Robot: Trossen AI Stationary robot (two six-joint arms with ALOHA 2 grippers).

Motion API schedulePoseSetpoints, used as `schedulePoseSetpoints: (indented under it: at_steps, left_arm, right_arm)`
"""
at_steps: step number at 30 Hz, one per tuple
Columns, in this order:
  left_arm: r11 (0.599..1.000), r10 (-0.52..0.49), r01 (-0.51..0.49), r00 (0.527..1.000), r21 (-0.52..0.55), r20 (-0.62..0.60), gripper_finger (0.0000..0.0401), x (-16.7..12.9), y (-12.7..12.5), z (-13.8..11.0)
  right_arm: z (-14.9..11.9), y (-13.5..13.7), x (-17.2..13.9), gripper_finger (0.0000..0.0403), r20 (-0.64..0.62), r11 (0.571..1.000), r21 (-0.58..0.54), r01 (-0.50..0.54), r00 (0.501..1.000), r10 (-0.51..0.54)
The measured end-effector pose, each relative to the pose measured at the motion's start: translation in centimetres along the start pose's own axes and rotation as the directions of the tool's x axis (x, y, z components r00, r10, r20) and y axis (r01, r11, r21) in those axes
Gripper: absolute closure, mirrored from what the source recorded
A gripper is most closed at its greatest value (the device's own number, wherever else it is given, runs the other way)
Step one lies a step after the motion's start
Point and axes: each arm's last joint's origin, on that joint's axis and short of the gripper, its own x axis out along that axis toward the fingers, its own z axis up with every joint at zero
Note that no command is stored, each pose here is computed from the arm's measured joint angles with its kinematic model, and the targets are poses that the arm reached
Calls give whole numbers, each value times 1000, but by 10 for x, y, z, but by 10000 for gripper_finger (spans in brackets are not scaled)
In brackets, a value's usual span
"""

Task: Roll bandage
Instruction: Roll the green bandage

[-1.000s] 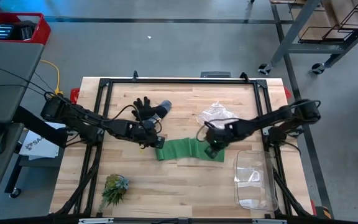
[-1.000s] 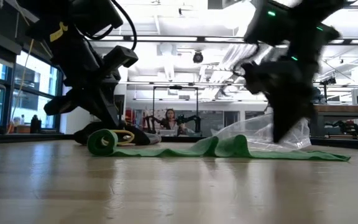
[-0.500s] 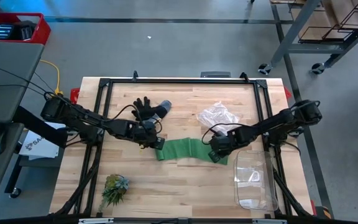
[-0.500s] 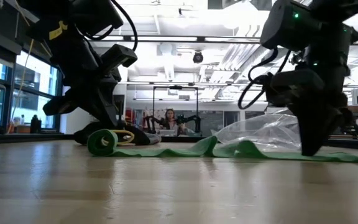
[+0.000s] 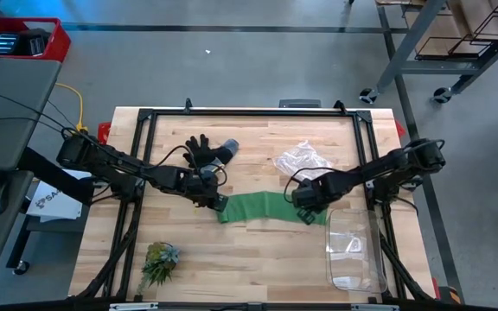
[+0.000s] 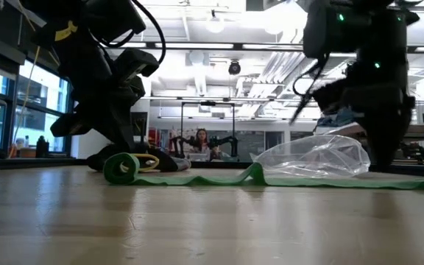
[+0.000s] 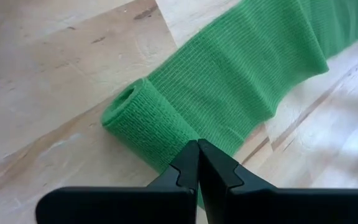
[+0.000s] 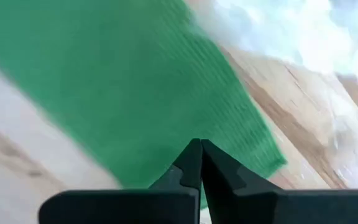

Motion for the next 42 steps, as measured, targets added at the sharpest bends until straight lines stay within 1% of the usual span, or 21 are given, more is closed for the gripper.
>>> schedulePoseSetpoints:
  at_steps: [3, 4, 6, 8, 10, 13, 18, 22, 26, 33, 37, 42]
  left_arm:
    - [1000, -2, 2, 1000, 4, 1, 401, -1, 0, 0]
    - [1000, -6, 6, 1000, 11, 2, 401, -1, 0, 0]
    - [999, -18, 17, 1000, 32, 6, 401, -2, -1, 1]
    - [999, -20, 20, 1000, 50, 7, 401, -3, -2, 1]
    - [999, -17, 17, 1000, 52, 6, 401, -3, -1, 1]
    - [999, -18, 18, 1000, 52, 6, 401, -3, -1, 1]
    - [998, -19, 18, 1000, 52, 5, 401, -3, -1, 1]
    - [999, -19, 18, 1000, 51, 5, 401, -3, -1, 1]
    - [998, -19, 19, 1000, 52, 5, 401, -3, -2, 1]
    - [998, -24, 24, 1000, 61, -6, 401, -3, -2, 0]
    - [996, -35, 38, 999, 84, -34, 401, -3, -2, -1]
    - [990, -98, 102, 994, 98, -52, 401, -10, -7, 0]
  right_arm:
    - [3, 2, -11, 403, 0, 1000, 8, 26, 1000, -26]
    - [6, 4, -15, 403, 32, 1000, 17, 11, 999, -12]
    - [20, 15, -25, 403, 139, 995, 16, -103, 985, 100]
    - [32, 24, -29, 403, 221, 979, 5, -203, 955, 197]
    - [42, 29, -21, 403, 252, 969, 20, -245, 939, 232]
    - [54, 34, -2, 403, 236, 962, 52, -267, 939, 248]
    - [69, 50, 22, 403, 222, 923, 28, -383, 903, 368]
    - [63, 50, 30, 403, 167, 943, 48, -331, 933, 319]
    - [55, 47, 30, 403, 116, 960, 22, -278, 955, 274]
    - [48, 51, 30, 403, 78, 959, -25, -282, 956, 284]
    - [47, 52, 30, 403, 71, 958, -28, -285, 955, 287]
    - [47, 51, 31, 403, 67, 959, -25, -284, 956, 285]
